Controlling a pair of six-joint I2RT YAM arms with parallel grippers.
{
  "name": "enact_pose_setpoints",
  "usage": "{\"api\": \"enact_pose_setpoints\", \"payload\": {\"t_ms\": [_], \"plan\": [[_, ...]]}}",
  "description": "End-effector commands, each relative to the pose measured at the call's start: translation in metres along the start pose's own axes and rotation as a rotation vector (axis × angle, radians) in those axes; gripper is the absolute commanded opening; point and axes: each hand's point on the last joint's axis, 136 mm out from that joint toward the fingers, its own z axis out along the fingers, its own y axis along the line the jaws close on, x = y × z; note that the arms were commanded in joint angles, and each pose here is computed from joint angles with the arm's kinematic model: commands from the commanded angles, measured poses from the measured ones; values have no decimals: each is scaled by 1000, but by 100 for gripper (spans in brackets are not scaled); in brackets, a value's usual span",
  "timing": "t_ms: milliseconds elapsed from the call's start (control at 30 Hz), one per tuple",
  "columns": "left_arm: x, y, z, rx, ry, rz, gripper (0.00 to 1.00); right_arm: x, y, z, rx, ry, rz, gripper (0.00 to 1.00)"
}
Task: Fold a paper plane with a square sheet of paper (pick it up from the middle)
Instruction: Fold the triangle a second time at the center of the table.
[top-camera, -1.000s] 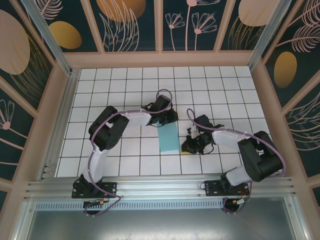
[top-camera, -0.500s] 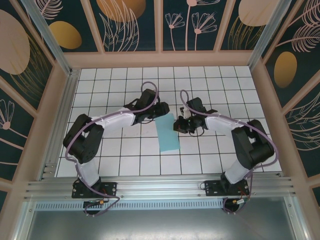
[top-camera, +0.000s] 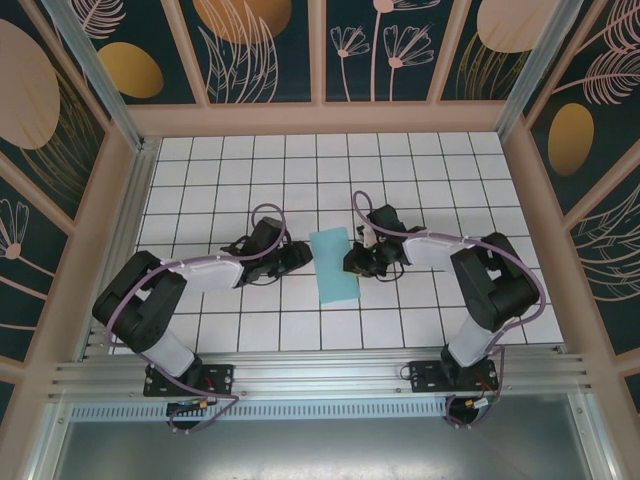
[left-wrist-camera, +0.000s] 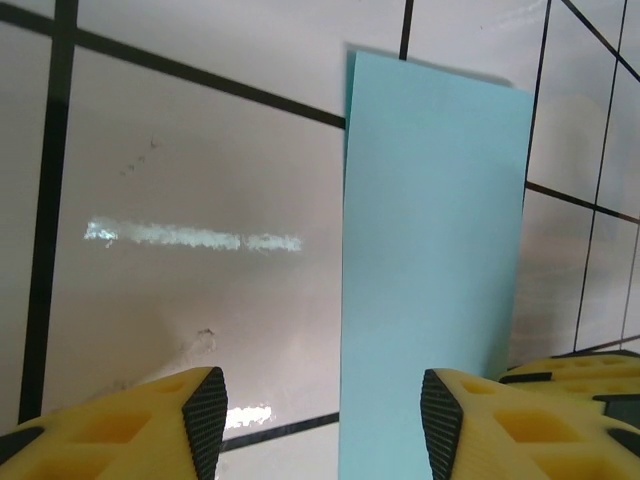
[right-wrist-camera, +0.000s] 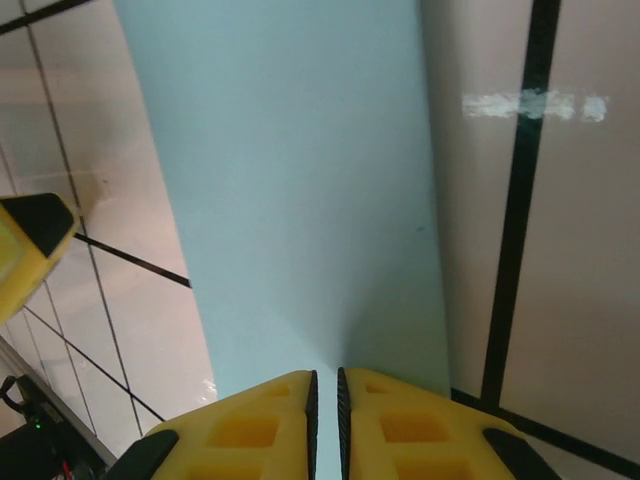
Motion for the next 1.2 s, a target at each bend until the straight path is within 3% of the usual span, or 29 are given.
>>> {"api": "enact_pose_setpoints", "payload": {"t_ms": [0,267,833,1167], "plan": [[0,-19,-6,104,-4,-17,57,1,1,-7,-8,-21,9,16],[12,-24,-7,172,43,-19,63,13,-26,7,67,25,53,13],[54,-36,-18,348,167,-72,67,23,-34,23,20,10,309,16],[76,-23,-10,275,235,-53,67,31,-46,27,65,31,324,16]]}}
